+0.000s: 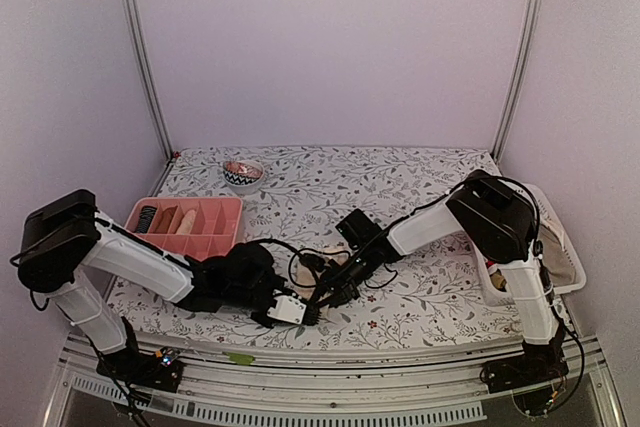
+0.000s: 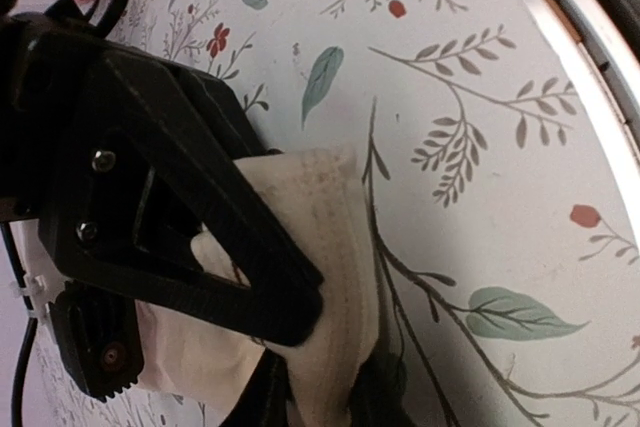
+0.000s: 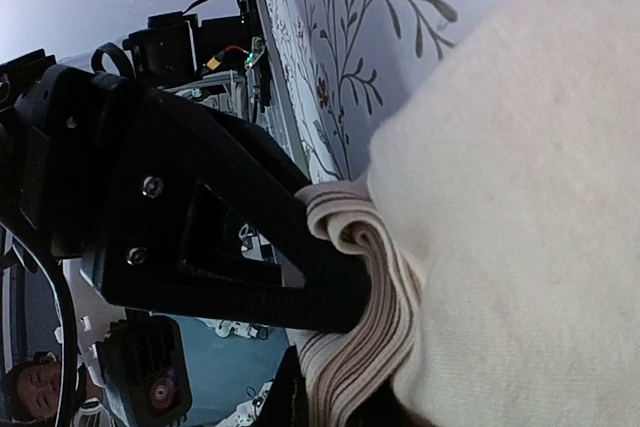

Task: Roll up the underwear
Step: Roll the underwear at the center of the board.

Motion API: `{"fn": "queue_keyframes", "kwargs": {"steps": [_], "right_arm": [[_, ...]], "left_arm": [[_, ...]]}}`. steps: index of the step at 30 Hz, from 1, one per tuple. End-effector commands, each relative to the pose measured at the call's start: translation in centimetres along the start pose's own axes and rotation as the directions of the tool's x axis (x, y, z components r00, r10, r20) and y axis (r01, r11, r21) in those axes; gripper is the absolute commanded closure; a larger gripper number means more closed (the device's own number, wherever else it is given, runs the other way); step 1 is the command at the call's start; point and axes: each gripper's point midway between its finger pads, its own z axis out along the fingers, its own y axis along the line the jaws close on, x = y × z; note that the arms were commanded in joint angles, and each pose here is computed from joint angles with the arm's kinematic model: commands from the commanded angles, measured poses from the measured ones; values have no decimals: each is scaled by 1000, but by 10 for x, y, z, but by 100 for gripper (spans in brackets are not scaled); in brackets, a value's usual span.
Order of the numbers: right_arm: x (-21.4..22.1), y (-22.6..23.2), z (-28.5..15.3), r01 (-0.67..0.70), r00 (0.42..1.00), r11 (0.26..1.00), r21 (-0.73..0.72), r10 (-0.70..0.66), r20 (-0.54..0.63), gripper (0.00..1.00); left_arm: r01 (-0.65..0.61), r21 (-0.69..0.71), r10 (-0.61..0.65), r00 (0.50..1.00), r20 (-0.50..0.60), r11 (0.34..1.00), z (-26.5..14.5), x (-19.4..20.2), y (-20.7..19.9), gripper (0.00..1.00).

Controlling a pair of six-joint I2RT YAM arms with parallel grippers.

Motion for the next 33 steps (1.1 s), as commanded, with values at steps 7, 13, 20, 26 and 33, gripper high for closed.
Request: {"fn": "queue_keyframes", "kwargs": {"steps": [7, 13, 20, 26, 33], "right_arm": [[-29, -16, -61, 2, 970, 977, 213, -54, 237, 64], [-26, 2, -117, 73, 898, 912, 403, -236, 371, 54], [18, 39, -141, 250, 730, 713, 656, -583, 356, 48], [50, 51, -122, 348, 666, 547, 761, -716, 210, 30], [24, 44, -58, 526, 614, 350, 775, -787, -62, 29]], "left_arm": [[92, 281, -60, 991, -120, 955, -9, 21, -49, 100], [276, 468, -215, 960, -181, 839, -14, 28, -56, 100], [459, 673, -420, 876, -236, 580, -12, 19, -39, 100], [566, 749, -520, 779, -350, 344, -3, 22, -39, 100], [621, 746, -522, 731, -440, 241, 14, 32, -43, 100]]}}
